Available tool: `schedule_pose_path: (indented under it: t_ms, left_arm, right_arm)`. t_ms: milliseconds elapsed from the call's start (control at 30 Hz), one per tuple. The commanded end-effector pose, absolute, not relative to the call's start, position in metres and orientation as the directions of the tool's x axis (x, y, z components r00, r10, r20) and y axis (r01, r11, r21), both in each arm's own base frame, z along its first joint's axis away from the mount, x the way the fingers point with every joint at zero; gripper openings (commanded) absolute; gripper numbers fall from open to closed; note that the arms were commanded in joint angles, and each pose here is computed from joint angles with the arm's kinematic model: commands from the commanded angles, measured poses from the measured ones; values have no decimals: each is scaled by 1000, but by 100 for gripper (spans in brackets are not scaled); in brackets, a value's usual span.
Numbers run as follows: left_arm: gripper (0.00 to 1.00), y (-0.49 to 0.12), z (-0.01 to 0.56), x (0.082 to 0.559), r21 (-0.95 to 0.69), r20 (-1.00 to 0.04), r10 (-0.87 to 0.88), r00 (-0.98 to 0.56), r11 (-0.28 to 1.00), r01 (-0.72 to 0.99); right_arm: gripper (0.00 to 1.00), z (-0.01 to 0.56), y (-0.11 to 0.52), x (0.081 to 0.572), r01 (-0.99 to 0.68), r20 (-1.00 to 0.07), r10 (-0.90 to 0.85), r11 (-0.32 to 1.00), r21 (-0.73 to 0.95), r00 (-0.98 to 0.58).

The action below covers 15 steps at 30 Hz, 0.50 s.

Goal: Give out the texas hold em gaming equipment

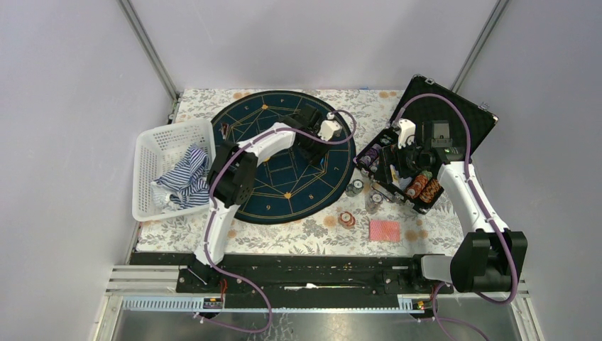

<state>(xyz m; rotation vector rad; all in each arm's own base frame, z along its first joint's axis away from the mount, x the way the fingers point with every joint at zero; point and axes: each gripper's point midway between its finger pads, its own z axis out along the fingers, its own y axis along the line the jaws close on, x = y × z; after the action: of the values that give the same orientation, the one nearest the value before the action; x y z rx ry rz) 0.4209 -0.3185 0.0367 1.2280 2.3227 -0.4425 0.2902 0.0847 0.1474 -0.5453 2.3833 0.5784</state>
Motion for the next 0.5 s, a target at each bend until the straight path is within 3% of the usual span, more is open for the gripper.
schedule_pose_path:
  t_ms: [0, 133, 333, 467]
  left_arm:
    - [47, -323, 41, 426, -69, -564, 668, -486, 548, 833]
    - [58, -321, 28, 419, -77, -536, 680, -499, 550, 832]
    - [98, -323, 40, 419, -83, -555, 666, -499, 552, 830]
    - [99, -325, 75, 422, -82, -591, 640, -492, 559, 825]
  right_arm:
    - [100, 153, 82, 293, -518, -676, -242, 822, 238, -696]
    - [100, 153, 82, 294, -517, -676, -243, 822, 237, -695]
    - [100, 155, 82, 293, -517, -679, -242, 823, 236, -694]
    - [100, 155, 82, 293, -518, -680, -241, 822, 236, -692]
